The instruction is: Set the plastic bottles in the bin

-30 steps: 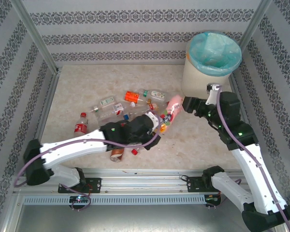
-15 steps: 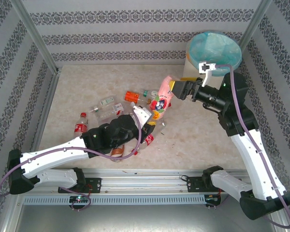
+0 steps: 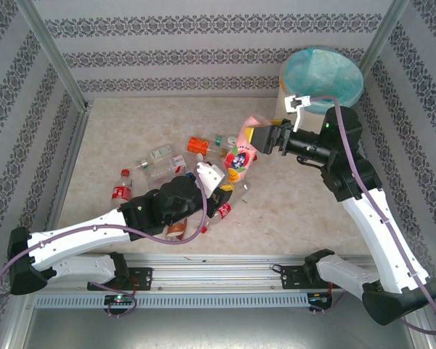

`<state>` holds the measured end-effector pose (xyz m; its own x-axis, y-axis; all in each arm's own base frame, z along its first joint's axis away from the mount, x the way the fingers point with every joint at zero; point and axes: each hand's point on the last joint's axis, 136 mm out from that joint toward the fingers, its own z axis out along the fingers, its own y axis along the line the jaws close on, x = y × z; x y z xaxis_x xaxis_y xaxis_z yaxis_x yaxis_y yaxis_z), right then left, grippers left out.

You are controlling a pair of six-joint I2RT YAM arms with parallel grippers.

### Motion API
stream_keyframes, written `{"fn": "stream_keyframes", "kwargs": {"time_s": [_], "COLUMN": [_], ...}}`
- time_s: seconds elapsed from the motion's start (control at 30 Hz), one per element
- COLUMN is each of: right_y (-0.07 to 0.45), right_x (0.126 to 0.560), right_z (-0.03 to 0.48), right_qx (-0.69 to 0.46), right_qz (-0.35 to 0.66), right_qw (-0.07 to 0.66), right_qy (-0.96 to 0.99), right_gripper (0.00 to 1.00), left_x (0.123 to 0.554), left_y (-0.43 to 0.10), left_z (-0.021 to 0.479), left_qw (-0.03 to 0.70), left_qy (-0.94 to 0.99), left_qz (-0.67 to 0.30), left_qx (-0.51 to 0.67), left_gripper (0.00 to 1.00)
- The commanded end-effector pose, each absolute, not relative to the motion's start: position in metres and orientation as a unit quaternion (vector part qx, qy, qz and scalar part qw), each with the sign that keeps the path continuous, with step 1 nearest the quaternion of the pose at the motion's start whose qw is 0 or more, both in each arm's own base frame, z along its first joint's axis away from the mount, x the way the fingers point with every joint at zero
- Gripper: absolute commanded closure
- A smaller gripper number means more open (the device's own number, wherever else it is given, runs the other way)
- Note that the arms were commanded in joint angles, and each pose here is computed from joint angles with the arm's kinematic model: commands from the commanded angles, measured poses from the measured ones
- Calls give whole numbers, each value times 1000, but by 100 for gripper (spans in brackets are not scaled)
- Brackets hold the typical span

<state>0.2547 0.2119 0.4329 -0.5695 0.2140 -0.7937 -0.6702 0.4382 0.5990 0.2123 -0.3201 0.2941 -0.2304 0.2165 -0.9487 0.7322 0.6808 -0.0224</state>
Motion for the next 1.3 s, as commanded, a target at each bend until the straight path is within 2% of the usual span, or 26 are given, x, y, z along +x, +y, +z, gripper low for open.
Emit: {"fn": "stream_keyframes", "kwargs": {"time_s": [0.0,0.17,0.2,0.23,0.33,0.4,0.47,0.57,0.7,0.9,1.07,1.27], "right_y": [215,212,211,209,203,199,195,186,163,98,62,26], "right_x": [244,243,243,244,249,252,258,268,287,333,381,452], "right_z": [451,458,460,462,472,483,495,518,547,586,599,576], "right_qx": [-180,-182,-182,-179,-171,-169,-166,-165,-151,-75,-39,-10], "right_qz": [517,510,507,500,479,467,457,435,356,142,-10,-125], "right_qw": [445,459,464,471,496,515,530,563,634,748,773,744], "right_qy": [709,704,704,705,704,699,695,683,670,644,633,656], "right_gripper": [14,31,32,34,39,41,44,46,46,48,50,50], "left_x": [214,214,214,215,218,220,223,230,240,247,248,248], "left_y": [-326,-324,-323,-321,-315,-312,-308,-303,-292,-288,-294,-297], "left_z": [309,312,313,316,325,332,342,359,374,376,372,361], "left_qw": [555,558,562,567,586,599,617,643,668,669,653,631], "left_qy": [728,725,723,722,714,708,699,687,682,691,705,723], "left_qz": [-249,-248,-248,-248,-246,-242,-235,-218,-189,-179,-193,-196], "left_qx": [318,318,316,310,295,287,276,260,230,208,199,199], "left_gripper": [100,100,95,84,76,65,42,27,24,24,24,25]}}
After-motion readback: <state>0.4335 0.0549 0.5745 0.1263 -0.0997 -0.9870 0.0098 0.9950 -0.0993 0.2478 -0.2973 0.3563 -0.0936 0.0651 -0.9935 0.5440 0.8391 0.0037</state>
